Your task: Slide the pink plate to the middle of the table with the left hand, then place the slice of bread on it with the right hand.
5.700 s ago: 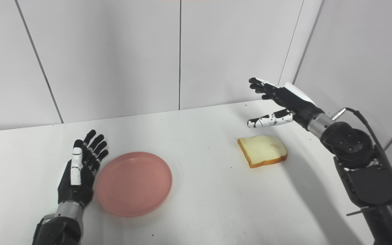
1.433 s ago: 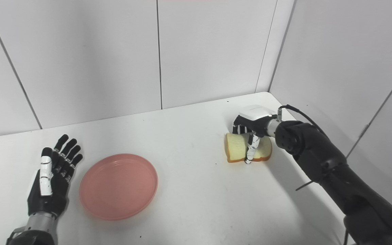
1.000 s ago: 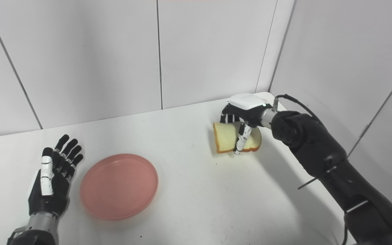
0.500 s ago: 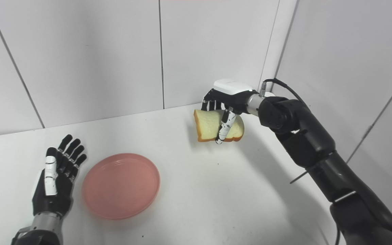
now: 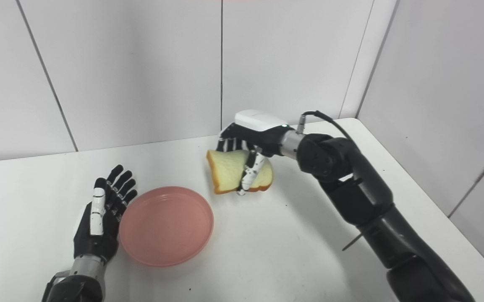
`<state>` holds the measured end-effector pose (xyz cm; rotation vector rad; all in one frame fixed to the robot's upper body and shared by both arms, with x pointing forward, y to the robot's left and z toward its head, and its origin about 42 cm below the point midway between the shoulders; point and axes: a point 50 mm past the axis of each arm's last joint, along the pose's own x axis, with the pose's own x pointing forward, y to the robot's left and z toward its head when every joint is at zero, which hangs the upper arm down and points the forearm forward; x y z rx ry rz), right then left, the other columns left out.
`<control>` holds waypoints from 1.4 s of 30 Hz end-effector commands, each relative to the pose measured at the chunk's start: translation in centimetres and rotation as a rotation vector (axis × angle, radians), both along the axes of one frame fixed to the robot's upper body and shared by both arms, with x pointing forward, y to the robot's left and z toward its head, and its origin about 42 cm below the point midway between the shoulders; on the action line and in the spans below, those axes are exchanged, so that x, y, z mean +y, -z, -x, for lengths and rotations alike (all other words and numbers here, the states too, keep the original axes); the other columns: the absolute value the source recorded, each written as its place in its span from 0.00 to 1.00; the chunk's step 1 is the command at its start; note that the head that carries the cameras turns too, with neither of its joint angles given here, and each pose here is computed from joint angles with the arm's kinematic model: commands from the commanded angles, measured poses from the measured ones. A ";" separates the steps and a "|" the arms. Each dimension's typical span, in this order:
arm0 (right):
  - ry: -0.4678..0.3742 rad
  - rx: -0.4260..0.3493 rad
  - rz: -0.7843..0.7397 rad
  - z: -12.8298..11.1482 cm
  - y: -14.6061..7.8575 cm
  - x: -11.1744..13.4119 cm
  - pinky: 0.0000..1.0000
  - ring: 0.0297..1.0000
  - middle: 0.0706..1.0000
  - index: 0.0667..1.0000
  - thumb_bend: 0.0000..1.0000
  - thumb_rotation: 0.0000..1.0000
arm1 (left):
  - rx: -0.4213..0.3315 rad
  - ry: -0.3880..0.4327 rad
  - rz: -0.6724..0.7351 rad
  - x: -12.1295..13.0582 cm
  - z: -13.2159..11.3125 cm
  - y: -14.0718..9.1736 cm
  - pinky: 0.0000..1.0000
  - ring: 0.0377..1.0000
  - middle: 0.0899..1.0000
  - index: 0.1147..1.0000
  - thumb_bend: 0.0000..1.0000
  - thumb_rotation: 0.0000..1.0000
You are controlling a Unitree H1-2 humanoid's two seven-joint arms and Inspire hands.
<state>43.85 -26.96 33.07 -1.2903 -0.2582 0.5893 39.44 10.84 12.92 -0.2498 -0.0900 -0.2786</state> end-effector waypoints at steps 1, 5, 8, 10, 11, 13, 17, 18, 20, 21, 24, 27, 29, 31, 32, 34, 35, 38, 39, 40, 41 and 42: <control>-0.043 -0.081 -0.037 -0.1 -2.7 1.6 0.37 0.41 0.41 0.48 0.53 0.00 | -0.044 0.008 0.022 -1.1 -0.4 -1.6 0.91 0.92 0.91 0.87 0.70 0.94; -0.100 -0.061 -0.083 0.0 -1.9 3.9 0.36 0.41 0.41 0.48 0.53 0.00 | -0.042 0.010 0.025 -1.5 -0.3 -1.7 0.91 0.92 0.91 0.87 0.69 0.95; -0.149 -0.051 -0.098 0.0 -1.2 5.6 0.36 0.42 0.41 0.48 0.53 0.00 | -0.044 0.012 0.024 -1.8 -0.2 -1.8 0.91 0.92 0.91 0.87 0.70 0.95; -0.164 -0.045 -0.098 0.1 -0.8 6.5 0.36 0.41 0.41 0.48 0.53 0.00 | -0.044 0.012 0.024 -2.0 -0.2 -1.9 0.90 0.92 0.92 0.88 0.71 0.95; -0.172 -0.036 -0.096 0.1 -0.5 7.1 0.36 0.41 0.41 0.48 0.53 0.00 | -0.044 0.011 0.025 -2.1 -0.2 -2.0 0.90 0.92 0.92 0.88 0.71 0.95; -0.182 -0.026 -0.091 0.2 -0.2 7.8 0.35 0.40 0.41 0.47 0.53 0.00 | -0.045 0.009 0.026 -2.4 -0.2 -2.1 0.90 0.92 0.92 0.87 0.70 0.96; -0.192 -0.010 -0.057 0.2 0.5 9.0 0.33 0.39 0.41 0.48 0.53 0.00 | -0.050 0.008 0.027 -2.8 -0.2 -2.2 0.91 0.92 0.93 0.88 0.69 0.97; -0.192 -0.003 -0.048 0.2 0.7 9.3 0.32 0.38 0.40 0.48 0.53 0.00 | -0.052 0.008 0.028 -2.8 -0.3 -2.2 0.91 0.92 0.94 0.88 0.69 0.97; -0.198 0.008 -0.034 0.1 1.0 9.7 0.31 0.37 0.39 0.48 0.53 0.00 | -0.055 0.007 0.028 -3.0 -0.3 -2.3 0.91 0.92 0.94 0.89 0.69 0.98; -0.201 0.012 -0.031 0.0 1.2 9.9 0.31 0.36 0.38 0.49 0.52 0.00 | -0.055 0.006 0.027 -3.1 -0.3 -2.4 0.91 0.92 0.94 0.89 0.69 0.98; -0.207 0.030 -0.026 -0.3 1.9 10.1 0.28 0.34 0.37 0.49 0.52 0.00 | -0.056 0.004 0.030 -3.2 -0.3 -2.4 0.90 0.92 0.94 0.89 0.70 0.97; -0.203 0.045 -0.024 -0.7 2.8 10.5 0.30 0.36 0.38 0.48 0.52 0.00 | -0.056 0.003 0.032 -3.3 -0.3 -2.5 0.90 0.92 0.94 0.89 0.70 0.97; -0.193 0.055 -0.022 -1.0 3.4 10.7 0.31 0.37 0.39 0.48 0.53 0.00 | -0.055 0.003 0.032 -3.3 -0.3 -2.6 0.90 0.93 0.95 0.89 0.71 0.98; -0.179 0.062 -0.010 -1.4 4.1 10.9 0.31 0.36 0.39 0.48 0.53 0.00 | -0.057 0.002 0.029 -3.3 -0.3 -2.6 0.91 0.93 0.95 0.90 0.70 0.99; -0.174 0.064 -0.004 -1.5 4.4 11.0 0.31 0.37 0.39 0.48 0.53 0.00 | -0.057 0.001 0.027 -3.3 -0.4 -2.6 0.91 0.93 0.95 0.89 0.70 0.99; -0.168 0.072 0.001 -1.8 4.9 11.1 0.31 0.37 0.40 0.47 0.53 0.00 | -0.057 -0.001 0.024 -3.2 -0.4 -2.7 0.92 0.93 0.95 0.89 0.69 0.99; -0.165 0.078 0.004 -1.9 5.2 11.1 0.31 0.37 0.40 0.47 0.53 0.00 | -0.056 -0.004 0.022 -3.2 -0.3 -2.7 0.92 0.93 0.95 0.89 0.69 1.00; -0.159 0.081 0.019 -2.2 5.9 11.0 0.36 0.41 0.43 0.46 0.53 0.00 | -0.060 -0.010 0.015 -3.2 -0.3 -2.7 0.92 0.93 0.94 0.89 0.68 1.00; -0.157 0.081 0.024 -2.3 6.0 10.9 0.36 0.41 0.44 0.46 0.53 0.00 | -0.062 -0.011 0.014 -3.2 -0.3 -2.7 0.92 0.93 0.94 0.89 0.68 1.00; -0.155 0.081 0.027 -2.4 6.2 10.8 0.37 0.42 0.44 0.45 0.53 0.00 | -0.062 -0.012 0.014 -3.2 -0.4 -2.7 0.92 0.93 0.94 0.89 0.68 1.00; -0.151 0.082 0.031 -2.5 6.3 10.7 0.36 0.42 0.44 0.45 0.53 0.00 | -0.063 -0.012 0.016 -3.2 -0.4 -2.7 0.92 0.93 0.94 0.89 0.68 1.00; -0.148 0.084 0.033 -2.6 6.4 10.7 0.36 0.42 0.44 0.45 0.53 0.00 | -0.064 -0.011 0.017 -3.2 -0.4 -2.7 0.93 0.93 0.94 0.89 0.68 0.99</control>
